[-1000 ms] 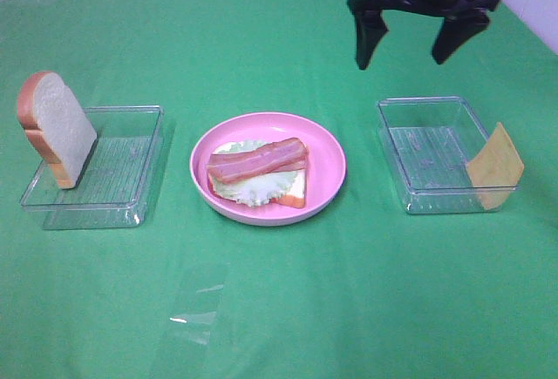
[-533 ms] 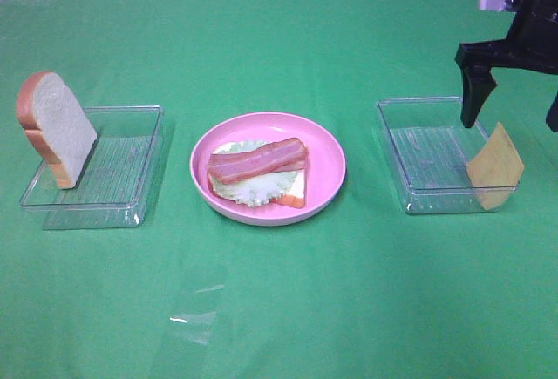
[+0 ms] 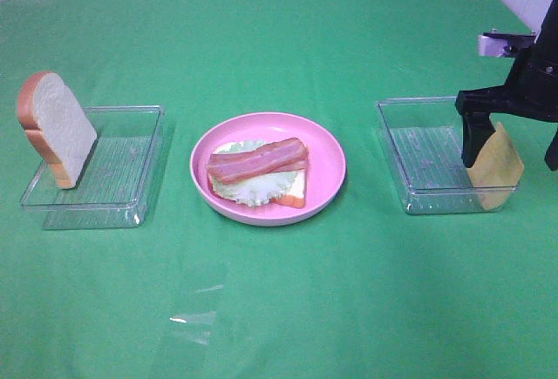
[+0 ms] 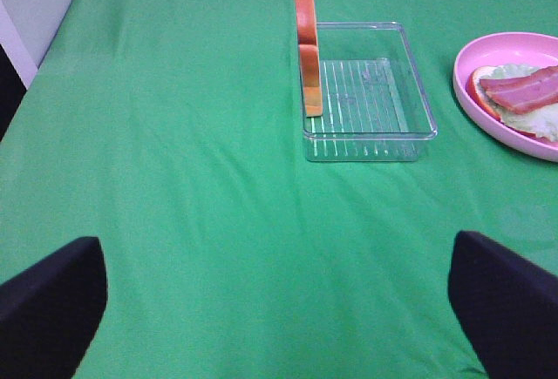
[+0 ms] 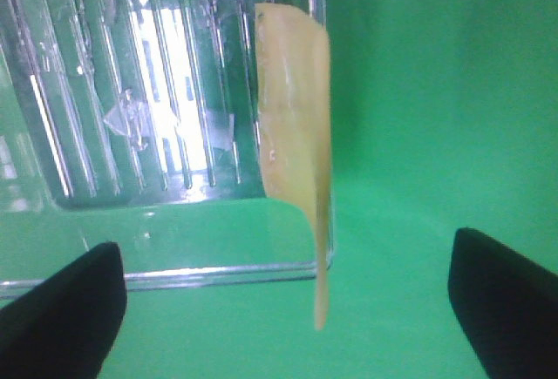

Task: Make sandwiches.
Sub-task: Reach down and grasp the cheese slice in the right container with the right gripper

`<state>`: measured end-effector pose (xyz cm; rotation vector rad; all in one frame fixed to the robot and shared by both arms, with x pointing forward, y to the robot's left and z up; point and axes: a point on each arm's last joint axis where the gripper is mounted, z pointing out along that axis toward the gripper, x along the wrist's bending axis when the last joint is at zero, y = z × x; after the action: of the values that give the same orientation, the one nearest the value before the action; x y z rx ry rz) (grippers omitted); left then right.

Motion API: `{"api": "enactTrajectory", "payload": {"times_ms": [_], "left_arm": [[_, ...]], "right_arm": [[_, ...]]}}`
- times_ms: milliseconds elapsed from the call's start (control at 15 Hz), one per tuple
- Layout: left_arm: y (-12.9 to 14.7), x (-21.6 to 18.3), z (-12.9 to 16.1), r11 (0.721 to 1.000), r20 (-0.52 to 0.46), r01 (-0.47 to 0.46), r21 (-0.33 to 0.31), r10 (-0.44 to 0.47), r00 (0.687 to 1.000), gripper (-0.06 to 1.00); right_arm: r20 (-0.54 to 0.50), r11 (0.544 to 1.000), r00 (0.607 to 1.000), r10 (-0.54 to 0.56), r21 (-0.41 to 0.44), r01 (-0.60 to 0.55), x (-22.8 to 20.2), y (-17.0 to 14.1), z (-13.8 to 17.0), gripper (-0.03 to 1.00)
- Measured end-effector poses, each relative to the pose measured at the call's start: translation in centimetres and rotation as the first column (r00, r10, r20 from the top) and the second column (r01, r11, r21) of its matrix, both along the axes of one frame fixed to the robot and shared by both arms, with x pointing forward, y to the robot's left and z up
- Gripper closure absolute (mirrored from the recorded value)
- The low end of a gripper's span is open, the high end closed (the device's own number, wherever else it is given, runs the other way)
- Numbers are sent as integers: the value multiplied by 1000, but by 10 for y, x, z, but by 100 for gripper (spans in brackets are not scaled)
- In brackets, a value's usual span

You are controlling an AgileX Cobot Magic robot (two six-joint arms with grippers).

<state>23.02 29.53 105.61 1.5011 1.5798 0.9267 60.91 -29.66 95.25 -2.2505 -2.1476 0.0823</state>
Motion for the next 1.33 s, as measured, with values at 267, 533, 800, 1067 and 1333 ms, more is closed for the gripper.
{"api": "enactTrajectory", "payload": {"times_ms": [267,533,800,1067,1333], "left_arm": [[0,0,0,1000,0,0,0,0,1000,-3],[0,0,0,1000,0,0,0,0,1000,-3],[0,0,0,1000,0,0,0,0,1000,-3],[0,0,0,1000,0,0,0,0,1000,-3],[0,0,0,1000,0,0,0,0,1000,-3]], "right_arm": [[38,1000,999,28,-7,-28,3,-1,0,15],[35,1000,999,28,-6,-27,3,-1,-1,40],[33,1000,999,27,-6,-27,3,-1,-1,44],[35,1000,999,28,-6,-27,3,-1,-1,58],[35,1000,999,28,-6,-27,3,-1,-1,83]]}}
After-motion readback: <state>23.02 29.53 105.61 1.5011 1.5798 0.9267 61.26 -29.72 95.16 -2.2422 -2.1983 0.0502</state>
